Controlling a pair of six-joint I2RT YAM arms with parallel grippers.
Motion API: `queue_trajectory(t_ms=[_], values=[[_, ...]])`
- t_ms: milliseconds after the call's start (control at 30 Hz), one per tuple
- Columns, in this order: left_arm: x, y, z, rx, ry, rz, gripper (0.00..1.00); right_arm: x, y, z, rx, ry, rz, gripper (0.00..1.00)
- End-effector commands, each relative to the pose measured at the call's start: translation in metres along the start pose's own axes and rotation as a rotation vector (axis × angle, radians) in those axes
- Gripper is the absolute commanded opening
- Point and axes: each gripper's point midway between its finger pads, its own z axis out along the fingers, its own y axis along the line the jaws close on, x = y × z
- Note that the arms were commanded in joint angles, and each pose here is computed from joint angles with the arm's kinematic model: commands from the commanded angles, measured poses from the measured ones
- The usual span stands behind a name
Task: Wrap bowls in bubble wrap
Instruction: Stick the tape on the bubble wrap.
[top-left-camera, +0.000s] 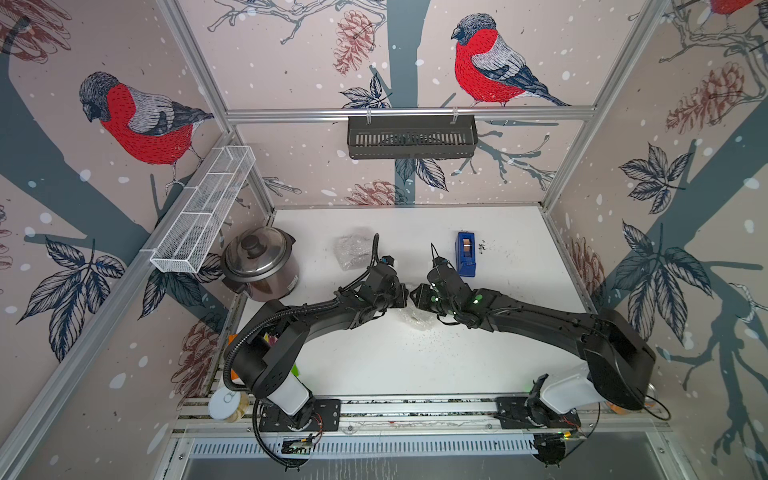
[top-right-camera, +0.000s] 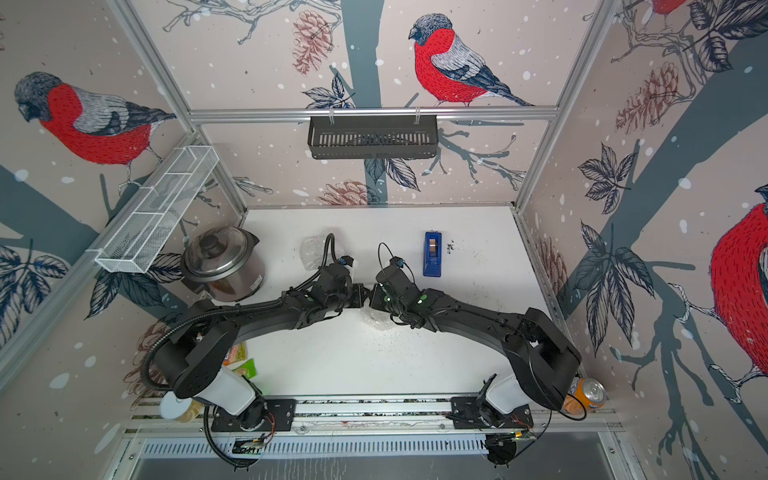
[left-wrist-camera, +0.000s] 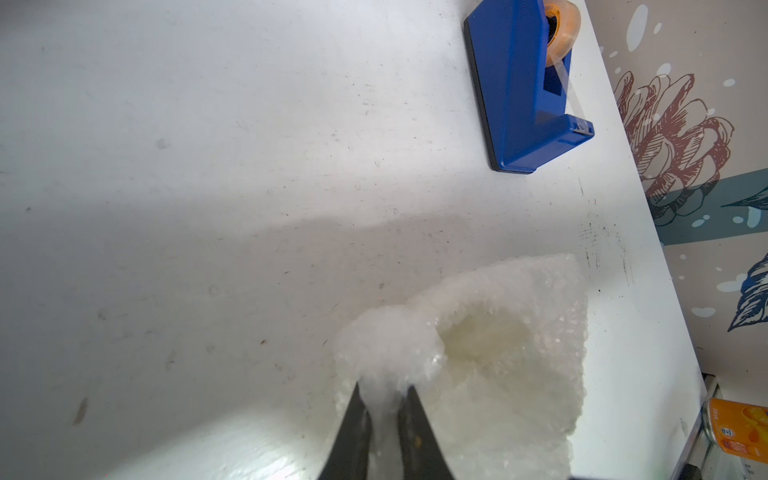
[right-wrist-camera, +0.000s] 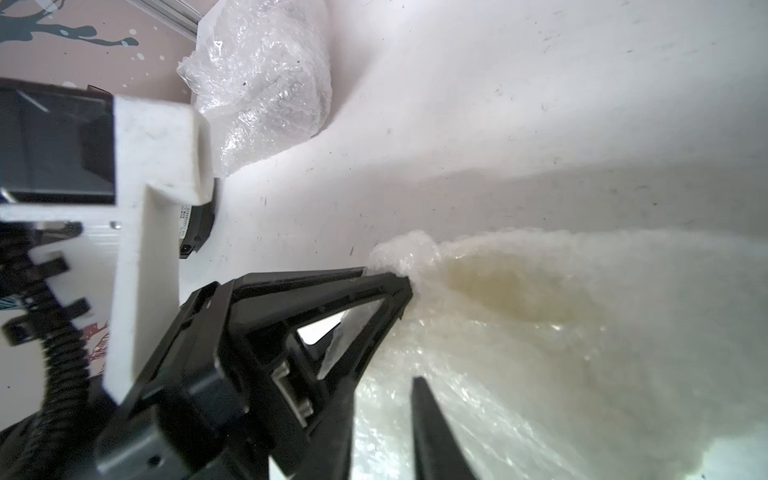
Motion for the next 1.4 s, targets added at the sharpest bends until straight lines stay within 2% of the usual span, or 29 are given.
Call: queue_trajectory(t_ms=[0, 233, 300, 400, 500, 600, 900, 1100, 1200, 1367], values=[[-0.005, -0.005, -0.002, 0.018, -0.021, -0.011, 0.13, 0.006, 0.001, 0.011, 0.000, 0.029, -0.038, 0.00], [-0.003, -0.003, -0.002, 0.016, -0.016, -0.015, 0.13, 0.037, -0.039, 0.027, 0.074, 0.081, -0.012, 0.00], [-0.002, -0.002, -0.001, 0.013, -0.016, -0.016, 0.13, 0.038, -0.034, 0.026, 0.048, 0.088, -0.017, 0.00], [-0.002, -0.002, -0.001, 0.012, -0.016, -0.019, 0.13, 0.024, -0.008, 0.010, -0.014, 0.035, -0.056, 0.00], [-0.002, -0.002, -0.003, 0.013, -0.018, -0.020, 0.13, 0.003, 0.009, -0.008, -0.028, -0.031, -0.081, 0.05], [-0.004, -0.005, -0.004, 0.023, -0.022, -0.025, 0.13, -0.003, 0.003, -0.003, -0.016, -0.027, -0.074, 0.05], [-0.001, -0.002, -0.003, 0.015, -0.017, -0.038, 0.13, 0.028, -0.036, 0.034, 0.040, 0.062, -0.033, 0.00], [-0.002, -0.004, -0.004, 0.017, -0.012, -0.048, 0.13, 0.005, -0.013, 0.017, 0.009, 0.009, -0.063, 0.00], [-0.006, -0.006, -0.009, 0.017, -0.019, -0.060, 0.20, -0.008, -0.006, 0.015, 0.007, -0.013, -0.073, 0.01], [-0.015, -0.011, -0.023, 0.032, -0.028, -0.099, 0.40, -0.016, -0.017, 0.036, 0.016, -0.002, -0.059, 0.00]])
